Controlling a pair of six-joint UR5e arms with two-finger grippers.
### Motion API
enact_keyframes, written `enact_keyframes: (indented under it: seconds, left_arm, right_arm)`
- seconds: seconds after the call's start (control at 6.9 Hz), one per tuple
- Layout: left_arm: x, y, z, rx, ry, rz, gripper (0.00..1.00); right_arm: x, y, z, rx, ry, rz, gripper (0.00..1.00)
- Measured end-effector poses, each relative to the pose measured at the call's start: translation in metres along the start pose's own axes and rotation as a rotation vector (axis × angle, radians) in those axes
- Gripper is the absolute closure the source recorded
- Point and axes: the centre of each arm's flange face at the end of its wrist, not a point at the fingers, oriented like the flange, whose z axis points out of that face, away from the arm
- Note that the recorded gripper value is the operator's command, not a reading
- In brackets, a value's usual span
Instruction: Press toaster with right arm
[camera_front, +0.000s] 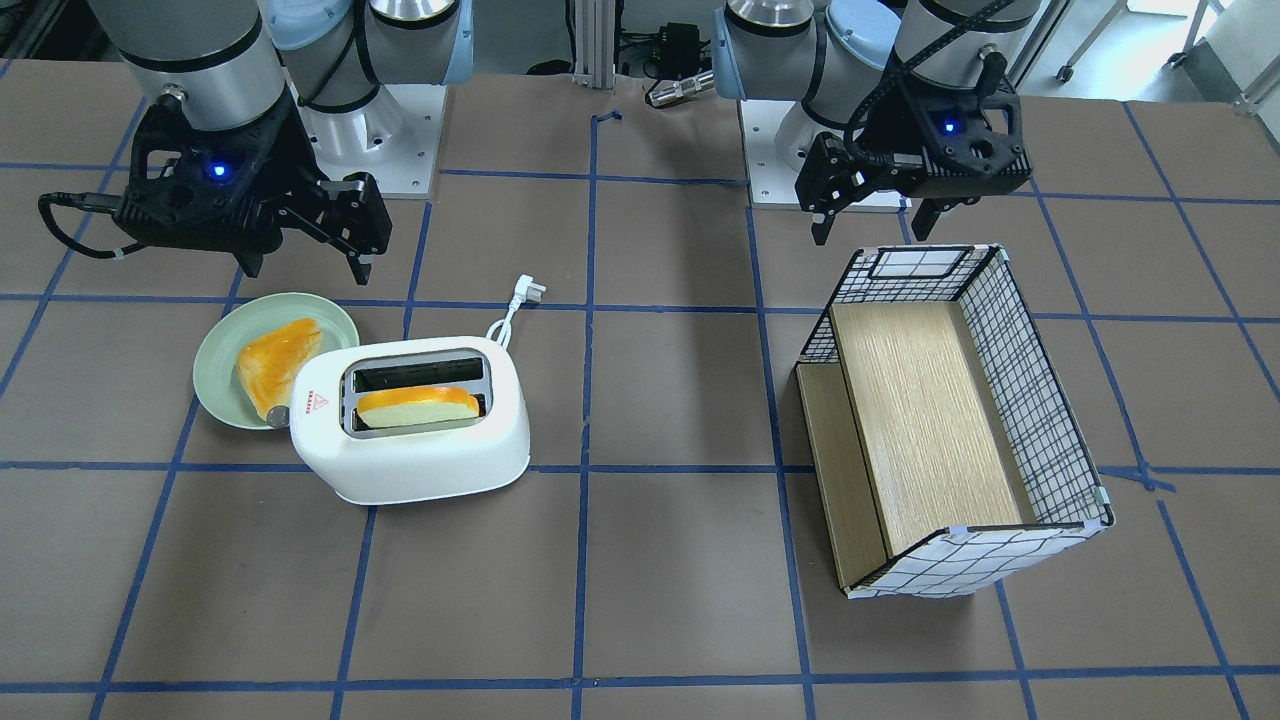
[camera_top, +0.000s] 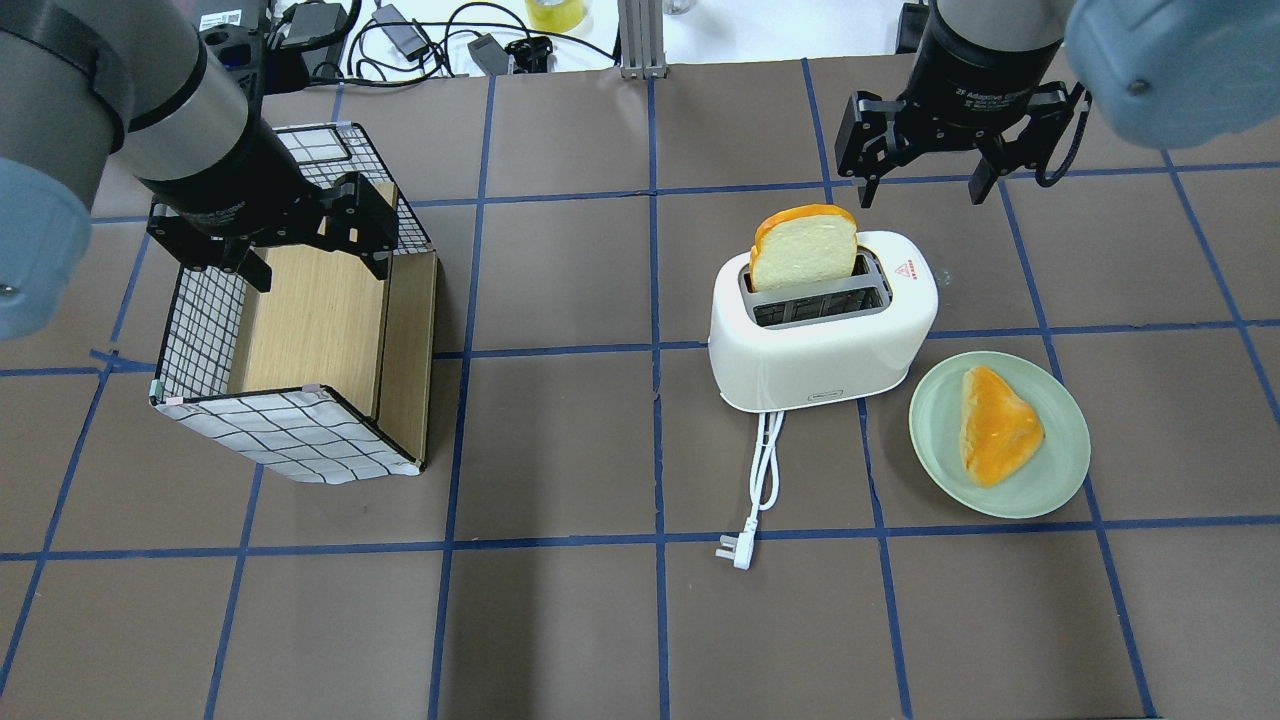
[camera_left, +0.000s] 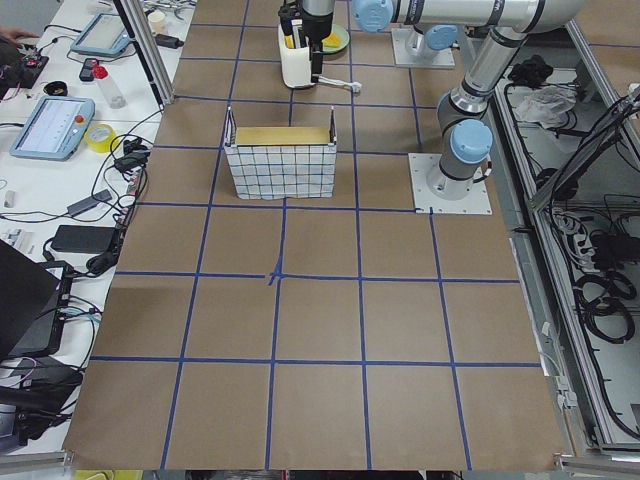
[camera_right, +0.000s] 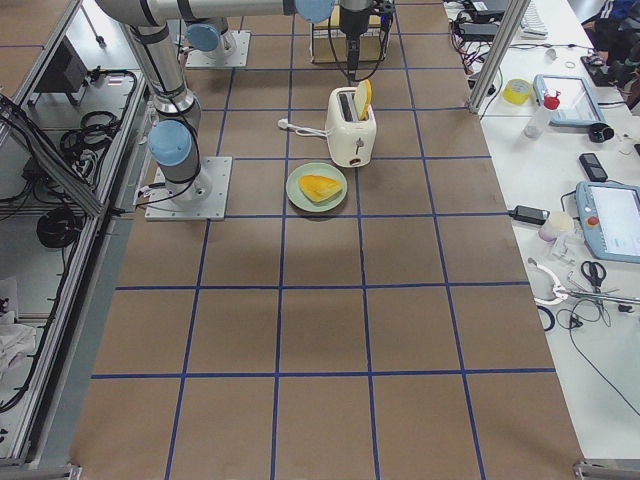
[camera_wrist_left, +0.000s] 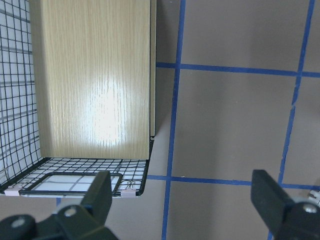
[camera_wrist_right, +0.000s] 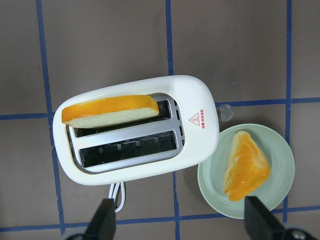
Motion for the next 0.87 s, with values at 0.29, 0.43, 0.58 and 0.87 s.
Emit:
enact_keyframes:
  seconds: [0.29, 0.43, 0.58, 0.87]
  left_arm:
    - [0.0, 0.0, 0.0, 0.0, 0.0, 0.0, 0.0]
    - [-0.0001, 0.0, 0.0, 0.0, 0.0, 0.0, 0.0]
    - [0.0, 0.0, 0.0, 0.0, 0.0, 0.0, 0.0]
    - [0.0, 0.0, 0.0, 0.0, 0.0, 0.0, 0.0]
  right_arm:
    - [-0.0007, -0.0001, -0.0009, 0.022, -0.005, 0.001, 0.0]
    - [-0.0009, -0.0001, -0.0013, 0.023, -0.007, 0.001, 0.0]
    - [-0.001, -0.0002, -0.0013, 0.024, -0.009, 0.0, 0.0]
    - [-0.0011, -0.0006, -0.0009, 0.023, -0.009, 0.0, 0.0]
